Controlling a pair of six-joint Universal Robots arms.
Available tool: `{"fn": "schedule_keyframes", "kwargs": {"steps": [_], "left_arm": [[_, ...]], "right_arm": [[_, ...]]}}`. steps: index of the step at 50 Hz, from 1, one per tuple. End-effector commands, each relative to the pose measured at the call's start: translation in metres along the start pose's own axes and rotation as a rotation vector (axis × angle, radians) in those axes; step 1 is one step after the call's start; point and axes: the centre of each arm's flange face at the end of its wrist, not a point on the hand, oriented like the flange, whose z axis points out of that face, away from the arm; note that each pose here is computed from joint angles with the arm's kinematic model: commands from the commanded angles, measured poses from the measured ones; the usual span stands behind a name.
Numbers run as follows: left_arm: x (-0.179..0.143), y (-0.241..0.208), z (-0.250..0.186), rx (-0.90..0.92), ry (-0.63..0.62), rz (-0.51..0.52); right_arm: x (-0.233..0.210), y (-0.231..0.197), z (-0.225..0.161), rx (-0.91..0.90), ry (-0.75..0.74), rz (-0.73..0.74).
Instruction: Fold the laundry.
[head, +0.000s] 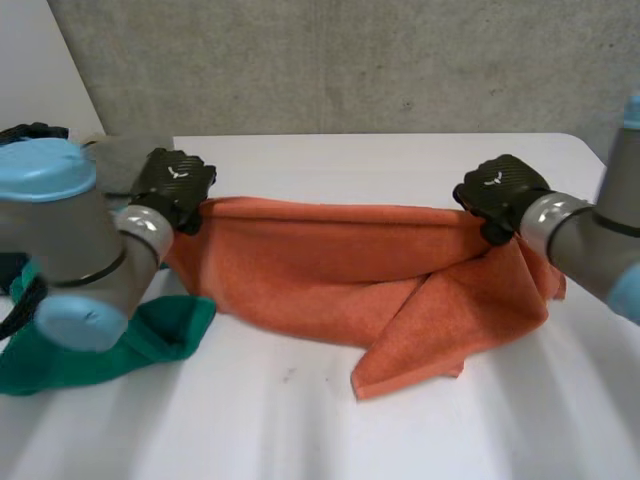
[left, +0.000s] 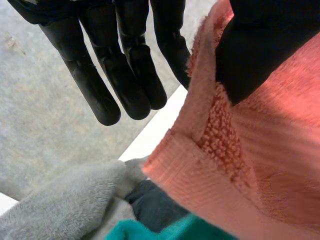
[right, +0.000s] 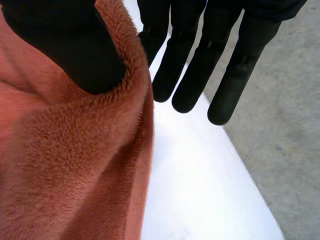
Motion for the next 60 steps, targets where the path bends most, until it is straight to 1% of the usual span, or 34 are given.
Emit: {"fn": "schedule_keyframes", "kwargs": {"steps": [1, 4, 5, 7, 8, 10, 12, 15, 16, 19, 20, 23, 24, 27, 28, 33, 36, 39, 44, 50, 54, 58, 60], "left_arm": [[-0.037, -0.08, 0.057, 0.366, -0.218, 0.026], [-0.064, -0.124, 0.058, 0.559, -0.337, 0.017], [-0.08, -0.144, 0.053, 0.648, -0.41, -0.001], [-0.092, -0.16, 0.045, 0.716, -0.467, -0.029], [-0.099, -0.168, 0.04, 0.757, -0.5, -0.058], [-0.1, -0.169, 0.036, 0.763, -0.507, -0.08], [-0.095, -0.159, 0.032, 0.721, -0.475, -0.106], [-0.085, -0.143, 0.028, 0.651, -0.422, -0.111], [-0.077, -0.128, 0.025, 0.599, -0.385, -0.115], [-0.061, -0.105, 0.021, 0.525, -0.325, -0.118], [-0.05, -0.087, 0.018, 0.47, -0.289, -0.121], [-0.031, -0.057, 0.012, 0.377, -0.234, -0.118], [-0.017, -0.036, 0.007, 0.314, -0.197, -0.116], [0.004, -0.004, -0.002, 0.215, -0.138, -0.113], [0.018, 0.015, -0.008, 0.157, -0.099, -0.11], [0.044, 0.056, -0.022, 0.029, -0.019, -0.083], [0.05, 0.063, -0.029, 0.002, 0.002, -0.064], [0.049, 0.059, -0.031, 0.012, 0.0, -0.062], [0.038, 0.041, -0.036, 0.055, -0.025, -0.068], [0.035, 0.034, -0.045, 0.071, -0.025, -0.069], [0.037, 0.035, -0.049, 0.066, -0.017, -0.072], [0.038, 0.036, -0.05, 0.063, -0.013, -0.075], [0.038, 0.036, -0.05, 0.062, -0.013, -0.075]], "right_arm": [[0.052, -0.045, 0.05, 0.253, 0.349, 0.017], [0.082, -0.072, 0.051, 0.414, 0.512, 0.046], [0.097, -0.088, 0.047, 0.523, 0.599, 0.066], [0.111, -0.102, 0.039, 0.629, 0.671, 0.079], [0.121, -0.113, 0.031, 0.722, 0.721, 0.089], [0.123, -0.117, 0.024, 0.77, 0.727, 0.094], [0.115, -0.116, 0.02, 0.773, 0.681, 0.081], [0.098, -0.106, 0.019, 0.731, 0.596, 0.072], [0.085, -0.096, 0.02, 0.687, 0.535, 0.072], [0.065, -0.08, 0.019, 0.616, 0.455, 0.076], [0.052, -0.066, 0.018, 0.555, 0.408, 0.08], [0.03, -0.043, 0.018, 0.454, 0.334, 0.092], [0.017, -0.027, 0.017, 0.381, 0.292, 0.094], [-0.006, -0.001, 0.015, 0.268, 0.219, 0.095], [-0.02, 0.013, 0.013, 0.201, 0.173, 0.092], [-0.054, 0.048, 0.004, 0.02, 0.038, 0.077], [-0.062, 0.057, -0.001, -0.05, -0.017, 0.07], [-0.06, 0.056, -0.003, -0.075, -0.026, 0.079], [-0.042, 0.04, -0.012, -0.069, -0.008, 0.092], [-0.013, 0.019, -0.025, -0.061, -0.014, 0.067], [-0.006, 0.012, -0.024, -0.058, -0.081, -0.006], [-0.002, 0.005, -0.013, -0.024, -0.123, -0.132], [-0.003, 0.002, -0.001, 0.018, -0.133, -0.207]]}}
